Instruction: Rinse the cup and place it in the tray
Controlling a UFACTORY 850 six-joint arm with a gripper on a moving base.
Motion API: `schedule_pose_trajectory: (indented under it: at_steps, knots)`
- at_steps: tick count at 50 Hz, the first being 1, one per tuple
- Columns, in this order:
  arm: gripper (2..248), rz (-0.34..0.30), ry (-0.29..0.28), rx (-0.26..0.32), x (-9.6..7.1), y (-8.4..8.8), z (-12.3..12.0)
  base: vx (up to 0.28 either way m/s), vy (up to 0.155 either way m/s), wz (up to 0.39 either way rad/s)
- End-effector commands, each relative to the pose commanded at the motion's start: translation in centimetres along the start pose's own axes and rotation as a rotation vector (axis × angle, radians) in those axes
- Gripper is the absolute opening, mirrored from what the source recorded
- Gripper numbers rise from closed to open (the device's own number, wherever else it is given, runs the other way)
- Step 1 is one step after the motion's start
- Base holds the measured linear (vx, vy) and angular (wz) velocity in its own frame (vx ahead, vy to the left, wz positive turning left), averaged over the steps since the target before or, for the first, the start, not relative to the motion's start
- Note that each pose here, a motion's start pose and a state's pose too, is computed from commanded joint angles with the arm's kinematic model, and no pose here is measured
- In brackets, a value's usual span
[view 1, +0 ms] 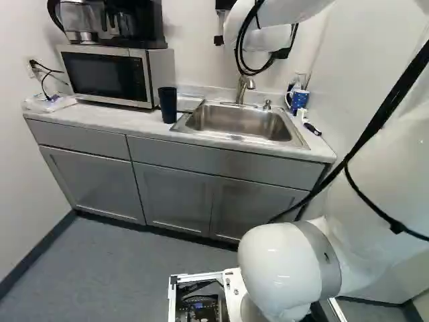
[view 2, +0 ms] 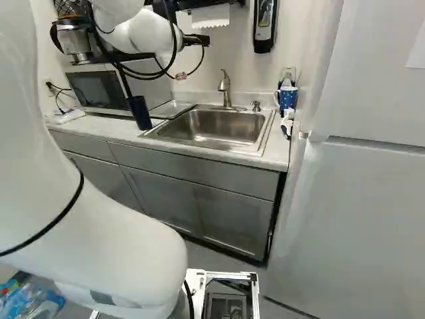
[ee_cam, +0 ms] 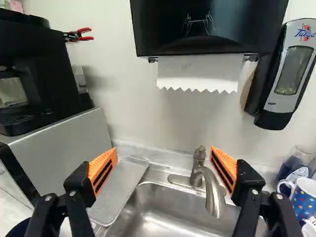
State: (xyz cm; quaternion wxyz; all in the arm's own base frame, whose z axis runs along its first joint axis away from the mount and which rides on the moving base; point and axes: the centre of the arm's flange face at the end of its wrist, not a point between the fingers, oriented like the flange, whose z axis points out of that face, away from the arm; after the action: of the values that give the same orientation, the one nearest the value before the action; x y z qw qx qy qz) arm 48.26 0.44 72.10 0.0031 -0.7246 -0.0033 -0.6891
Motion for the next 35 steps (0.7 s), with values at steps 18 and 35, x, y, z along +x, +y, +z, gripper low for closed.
schedule_pose_trajectory:
  at_steps: [18,35]
  knots:
    - [247,0.0,-0.025,0.0,0.0,0.0,2.3,0.0,0.0,0.0]
    - [247,0.0,-0.075,-0.003,-0.3,0.2,3.9,0.0,0.0,0.0]
